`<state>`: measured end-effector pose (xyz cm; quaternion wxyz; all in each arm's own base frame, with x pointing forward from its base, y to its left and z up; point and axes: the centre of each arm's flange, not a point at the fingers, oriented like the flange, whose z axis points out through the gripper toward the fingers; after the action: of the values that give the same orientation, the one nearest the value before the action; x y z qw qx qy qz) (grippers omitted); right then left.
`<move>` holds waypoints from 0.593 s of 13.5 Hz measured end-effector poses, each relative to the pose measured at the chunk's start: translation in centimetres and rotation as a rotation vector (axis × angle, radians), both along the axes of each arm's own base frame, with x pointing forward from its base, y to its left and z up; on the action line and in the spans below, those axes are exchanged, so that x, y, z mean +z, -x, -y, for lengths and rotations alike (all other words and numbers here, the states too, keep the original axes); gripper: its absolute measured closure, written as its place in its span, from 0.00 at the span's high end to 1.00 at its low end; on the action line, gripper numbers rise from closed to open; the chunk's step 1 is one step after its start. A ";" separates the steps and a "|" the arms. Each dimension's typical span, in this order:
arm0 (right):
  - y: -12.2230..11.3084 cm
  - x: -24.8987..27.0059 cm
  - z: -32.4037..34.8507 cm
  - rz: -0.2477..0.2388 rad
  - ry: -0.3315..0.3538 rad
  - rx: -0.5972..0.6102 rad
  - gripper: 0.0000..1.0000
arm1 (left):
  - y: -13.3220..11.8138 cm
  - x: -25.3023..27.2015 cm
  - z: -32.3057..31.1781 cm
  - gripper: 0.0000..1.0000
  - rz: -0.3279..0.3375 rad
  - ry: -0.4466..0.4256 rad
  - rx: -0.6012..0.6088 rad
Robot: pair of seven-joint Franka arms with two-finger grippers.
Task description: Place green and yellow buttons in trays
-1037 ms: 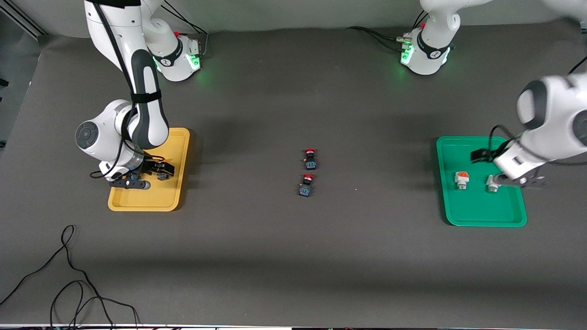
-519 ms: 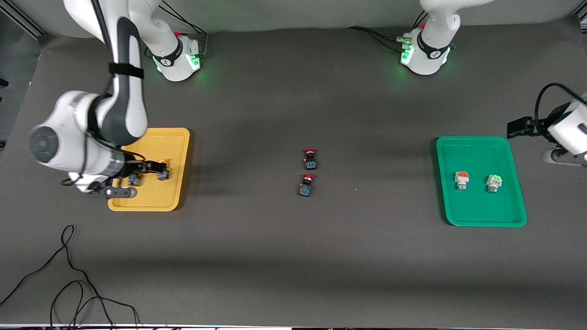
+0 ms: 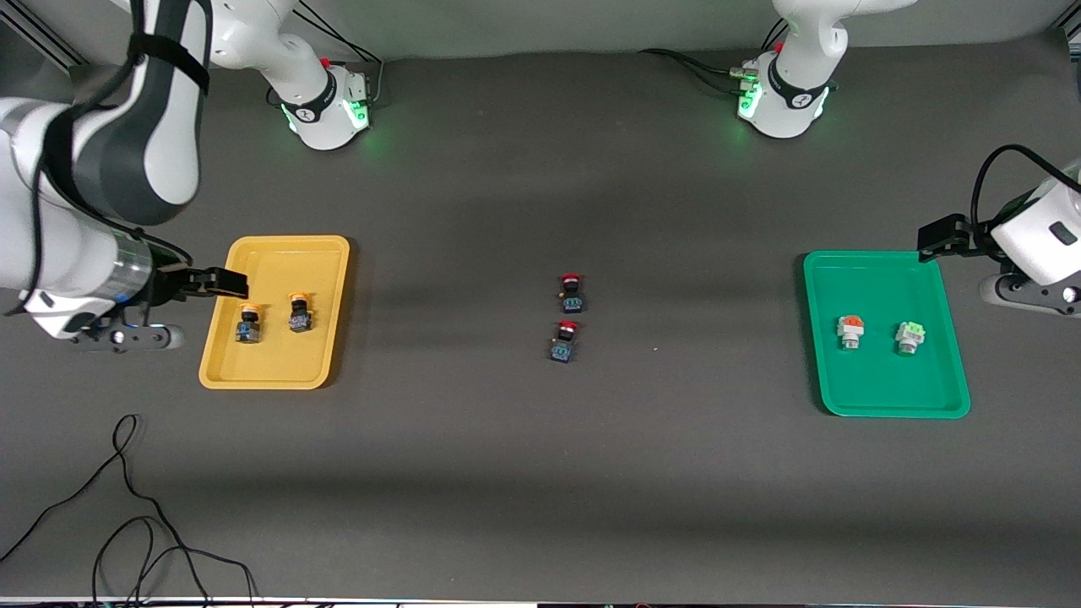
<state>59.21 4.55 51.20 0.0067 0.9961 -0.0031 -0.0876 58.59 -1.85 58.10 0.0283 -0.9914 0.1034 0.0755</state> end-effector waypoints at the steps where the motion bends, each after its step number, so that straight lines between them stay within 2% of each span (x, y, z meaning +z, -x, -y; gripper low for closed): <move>1: 0.0 0.5 0.3 0.007 0.001 -0.001 1.00 | 0.0 -0.1 0.0 1.00 -0.003 0.000 0.000; 5: 0.3 1.6 2.8 0.006 0.016 -0.015 1.00 | 0.4 -0.3 1.0 1.00 -0.027 -0.007 0.000; 8: 0.6 1.8 4.8 -0.017 0.015 -0.040 1.00 | 1.7 -0.6 3.0 1.00 -0.027 -0.030 0.039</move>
<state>58.66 -0.21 53.01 0.0122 0.9950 -0.0235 -0.0960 56.91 -4.85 57.46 0.0405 -0.9916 0.0832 0.0908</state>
